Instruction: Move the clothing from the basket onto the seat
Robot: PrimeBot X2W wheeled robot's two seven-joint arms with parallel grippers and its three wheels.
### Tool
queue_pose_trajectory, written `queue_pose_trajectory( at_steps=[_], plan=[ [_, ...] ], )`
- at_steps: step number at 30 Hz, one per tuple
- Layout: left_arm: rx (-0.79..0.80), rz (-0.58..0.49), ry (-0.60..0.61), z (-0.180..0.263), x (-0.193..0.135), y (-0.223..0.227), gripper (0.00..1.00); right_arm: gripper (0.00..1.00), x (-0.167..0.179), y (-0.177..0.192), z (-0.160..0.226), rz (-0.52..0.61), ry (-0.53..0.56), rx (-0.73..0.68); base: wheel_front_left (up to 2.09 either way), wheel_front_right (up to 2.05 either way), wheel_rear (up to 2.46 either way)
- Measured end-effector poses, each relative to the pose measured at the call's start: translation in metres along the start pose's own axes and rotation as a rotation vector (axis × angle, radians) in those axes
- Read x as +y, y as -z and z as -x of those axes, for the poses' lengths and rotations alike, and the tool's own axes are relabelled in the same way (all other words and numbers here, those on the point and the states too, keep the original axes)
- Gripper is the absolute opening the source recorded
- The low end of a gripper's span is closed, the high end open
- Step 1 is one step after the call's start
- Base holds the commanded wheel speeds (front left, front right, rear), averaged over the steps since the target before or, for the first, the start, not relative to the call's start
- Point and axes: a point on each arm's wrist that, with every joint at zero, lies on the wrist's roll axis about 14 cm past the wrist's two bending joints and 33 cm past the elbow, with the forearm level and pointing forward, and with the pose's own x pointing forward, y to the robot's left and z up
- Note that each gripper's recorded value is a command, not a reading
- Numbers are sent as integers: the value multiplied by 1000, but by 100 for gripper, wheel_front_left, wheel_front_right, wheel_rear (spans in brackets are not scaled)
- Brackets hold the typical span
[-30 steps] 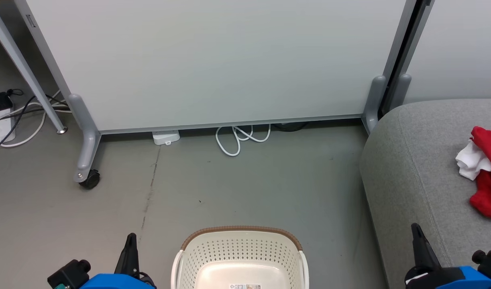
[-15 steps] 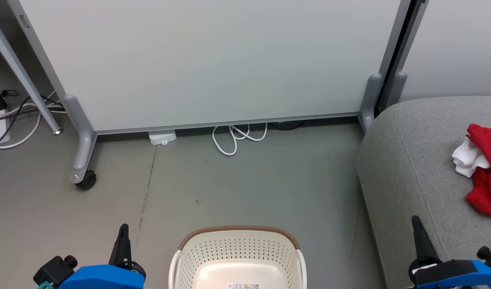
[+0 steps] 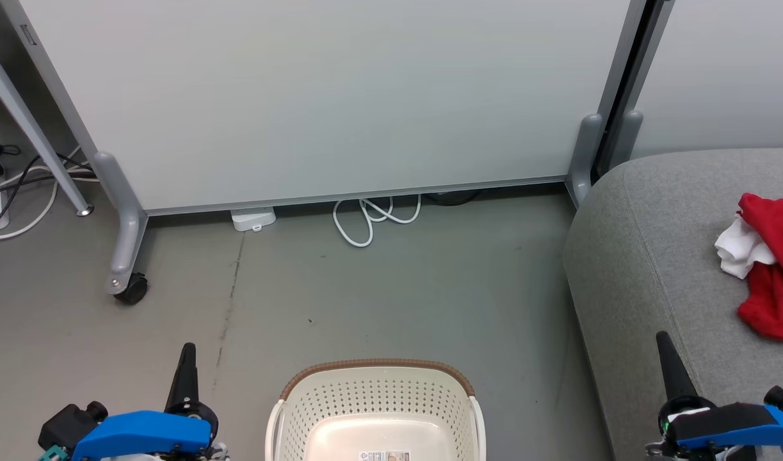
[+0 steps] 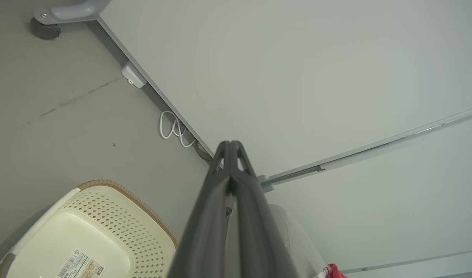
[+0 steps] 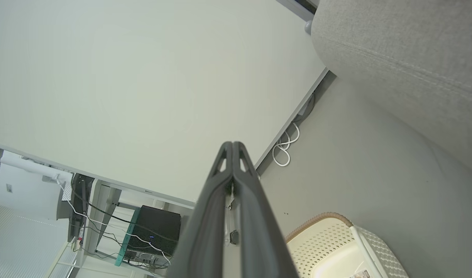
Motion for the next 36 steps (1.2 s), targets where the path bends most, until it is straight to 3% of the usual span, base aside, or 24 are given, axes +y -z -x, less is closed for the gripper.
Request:
queue_pose_trajectory(
  at_steps=[36],
  plan=[
    [-13, 323, 93, -16, -29, -18, 0, 0, 17, -15, -6, -322, -61, -17, 0, 0, 0]
  ],
)
